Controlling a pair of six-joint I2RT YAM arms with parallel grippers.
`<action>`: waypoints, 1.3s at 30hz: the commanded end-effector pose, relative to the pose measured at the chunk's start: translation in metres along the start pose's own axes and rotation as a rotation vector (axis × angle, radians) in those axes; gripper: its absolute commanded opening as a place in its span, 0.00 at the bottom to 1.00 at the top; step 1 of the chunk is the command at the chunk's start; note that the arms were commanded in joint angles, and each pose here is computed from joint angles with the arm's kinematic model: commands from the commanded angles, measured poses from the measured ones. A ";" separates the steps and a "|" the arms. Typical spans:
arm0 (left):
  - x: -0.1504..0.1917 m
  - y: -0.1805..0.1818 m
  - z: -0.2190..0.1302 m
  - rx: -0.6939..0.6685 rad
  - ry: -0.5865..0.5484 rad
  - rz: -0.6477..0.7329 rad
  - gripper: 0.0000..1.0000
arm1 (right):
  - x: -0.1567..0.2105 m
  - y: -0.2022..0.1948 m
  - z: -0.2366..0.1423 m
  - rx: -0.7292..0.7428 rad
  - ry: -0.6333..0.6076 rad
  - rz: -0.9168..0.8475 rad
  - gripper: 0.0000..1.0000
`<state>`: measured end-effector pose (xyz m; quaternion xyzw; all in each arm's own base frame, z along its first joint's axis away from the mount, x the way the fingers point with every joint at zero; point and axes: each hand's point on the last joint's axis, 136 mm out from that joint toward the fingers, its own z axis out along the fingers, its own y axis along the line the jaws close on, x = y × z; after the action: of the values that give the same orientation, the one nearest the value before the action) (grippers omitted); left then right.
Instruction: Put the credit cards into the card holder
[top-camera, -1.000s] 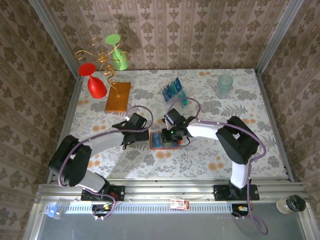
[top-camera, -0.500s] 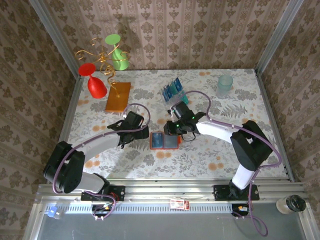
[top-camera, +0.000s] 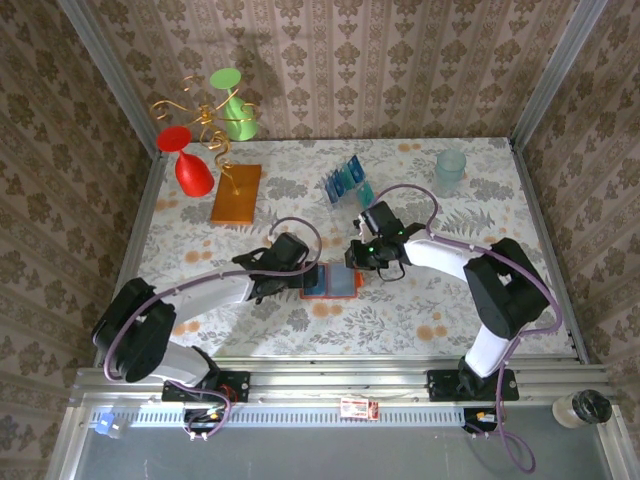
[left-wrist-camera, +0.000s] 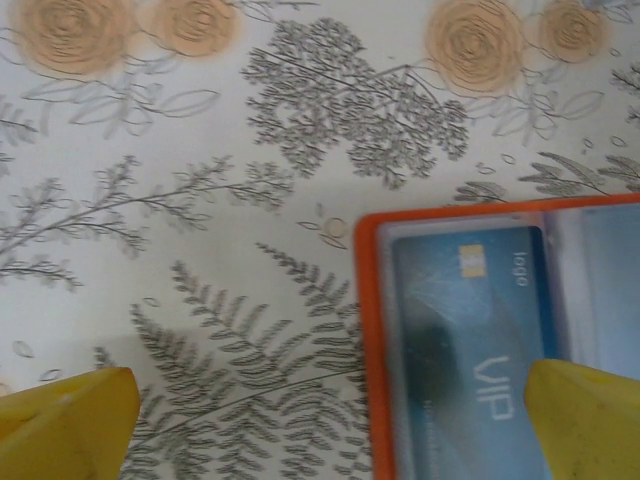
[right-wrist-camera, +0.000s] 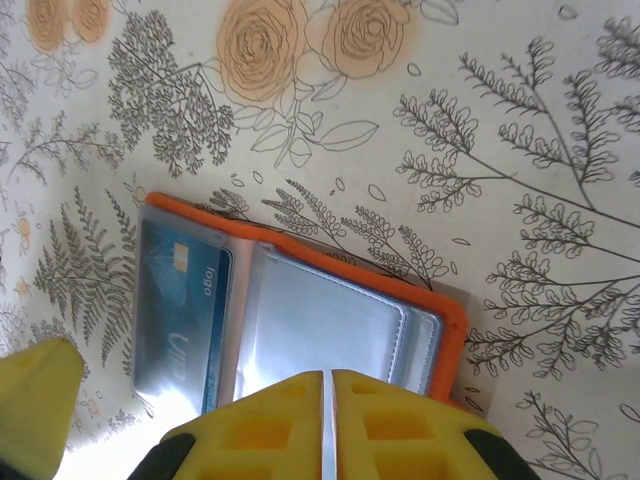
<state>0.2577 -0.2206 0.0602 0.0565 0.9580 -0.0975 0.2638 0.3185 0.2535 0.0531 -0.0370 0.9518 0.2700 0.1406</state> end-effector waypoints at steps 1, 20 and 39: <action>-0.009 -0.013 0.001 0.006 -0.029 -0.021 1.00 | 0.004 0.001 0.009 -0.023 0.039 -0.012 0.09; 0.001 -0.043 0.014 0.027 -0.001 0.050 1.00 | 0.019 -0.002 0.037 -0.065 0.104 0.044 0.06; 0.020 -0.039 0.031 -0.012 0.036 0.100 1.00 | 0.018 -0.003 0.044 -0.067 0.112 0.064 0.06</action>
<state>0.2478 -0.2646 0.0324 0.0997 0.9605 -0.0868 0.2447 0.3180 0.2726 0.0209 -0.0320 0.9456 0.3083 0.0989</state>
